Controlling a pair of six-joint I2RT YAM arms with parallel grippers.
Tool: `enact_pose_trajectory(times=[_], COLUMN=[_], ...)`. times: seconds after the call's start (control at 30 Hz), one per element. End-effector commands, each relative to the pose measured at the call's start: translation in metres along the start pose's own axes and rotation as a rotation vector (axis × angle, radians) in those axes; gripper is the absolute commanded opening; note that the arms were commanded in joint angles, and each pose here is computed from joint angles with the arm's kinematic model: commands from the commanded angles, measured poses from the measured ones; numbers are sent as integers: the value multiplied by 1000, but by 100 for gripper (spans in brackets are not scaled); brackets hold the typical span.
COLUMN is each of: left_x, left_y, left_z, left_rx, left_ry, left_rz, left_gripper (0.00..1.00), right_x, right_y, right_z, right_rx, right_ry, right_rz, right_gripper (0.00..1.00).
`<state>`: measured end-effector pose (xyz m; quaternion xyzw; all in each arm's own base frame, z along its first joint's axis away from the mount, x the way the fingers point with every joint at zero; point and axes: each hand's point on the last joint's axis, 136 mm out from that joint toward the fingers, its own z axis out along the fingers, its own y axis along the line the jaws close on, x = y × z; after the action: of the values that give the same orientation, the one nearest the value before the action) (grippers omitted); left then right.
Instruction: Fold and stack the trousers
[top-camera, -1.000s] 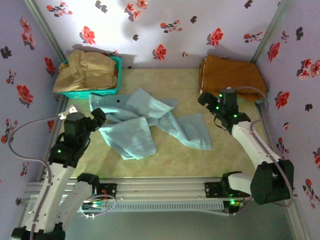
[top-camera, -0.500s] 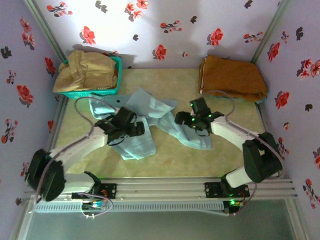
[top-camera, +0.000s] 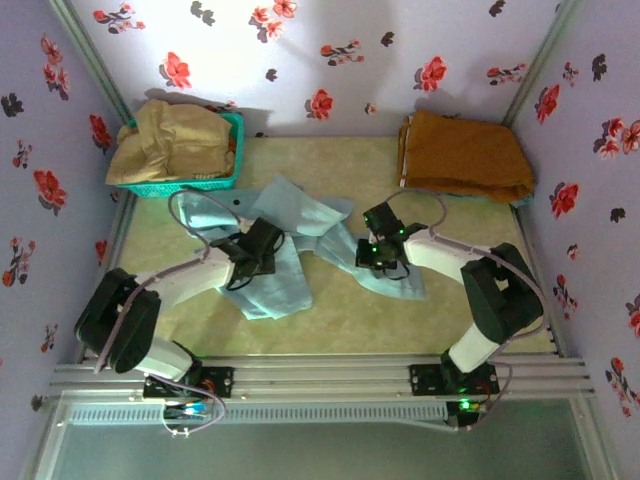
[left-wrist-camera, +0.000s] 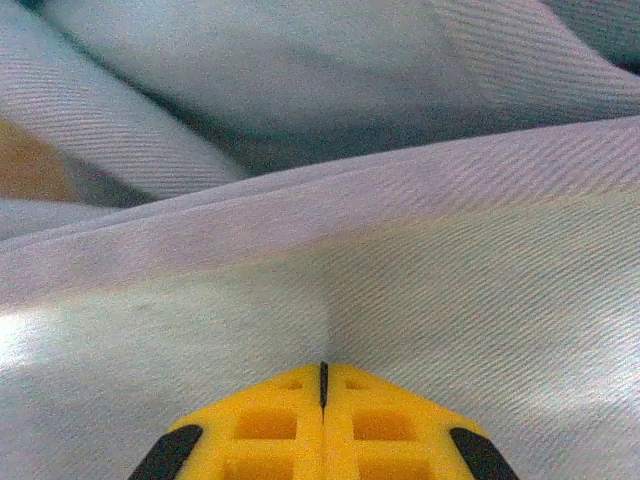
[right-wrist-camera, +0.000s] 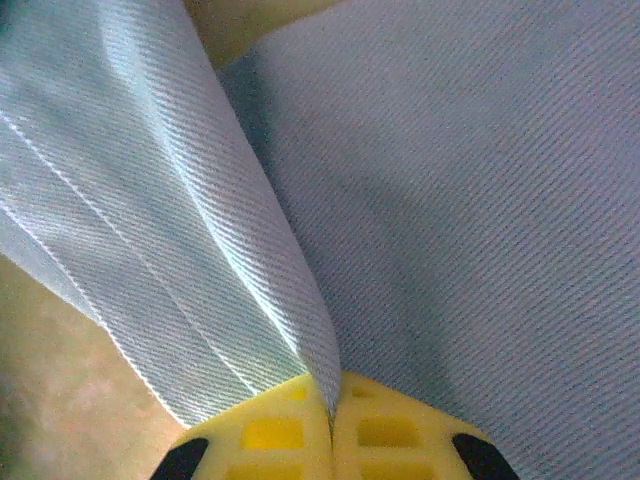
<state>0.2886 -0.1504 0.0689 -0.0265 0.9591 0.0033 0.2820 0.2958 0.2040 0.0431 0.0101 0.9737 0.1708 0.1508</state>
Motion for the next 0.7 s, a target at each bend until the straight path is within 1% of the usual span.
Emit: enact_pose_trajectory(times=[0.0,0.13,0.2,0.3,0.37,0.4,0.43,0.5,0.53,0.63,0.67], left_x=[-17,-21,-22,-25,-24,-25,-26,-25,-23,-17,-13], left_y=[32,59,62,45,29,19,6,-22,-37,-71,-79], left_z=[-23,-38,-45,-50,-50,-49,-49,-47,-45,-39,-34], left_rx=[-46,-43,-32,45,62,72,93,134,149,134,119], left_ry=[-104,-132,-138,-121,-102,-96,-96,-93,-84,-72,-66], left_rz=[-72,-154,-170,-161,-126,-115,-101,-66,-39,38,57], left_gripper=[0,0,0,0,0,6,16,47,57,98,100], right_x=[-23,-36,-41,-45,-46,-46,-46,-46,-44,-45,-46], right_y=[-2,-14,-22,-46,-67,-77,-90,-106,-117,-134,-137], right_z=[-32,-63,-78,-100,-112,-115,-120,-125,-130,-141,-143], right_rx=[52,99,106,155,215,240,265,294,325,356,362], right_ry=[-120,-208,-239,-299,-335,-343,-353,-370,-382,-427,-436], right_rz=[4,44,85,158,206,226,256,296,323,363,368], right_gripper=[0,0,0,0,0,0,0,0,0,0,0])
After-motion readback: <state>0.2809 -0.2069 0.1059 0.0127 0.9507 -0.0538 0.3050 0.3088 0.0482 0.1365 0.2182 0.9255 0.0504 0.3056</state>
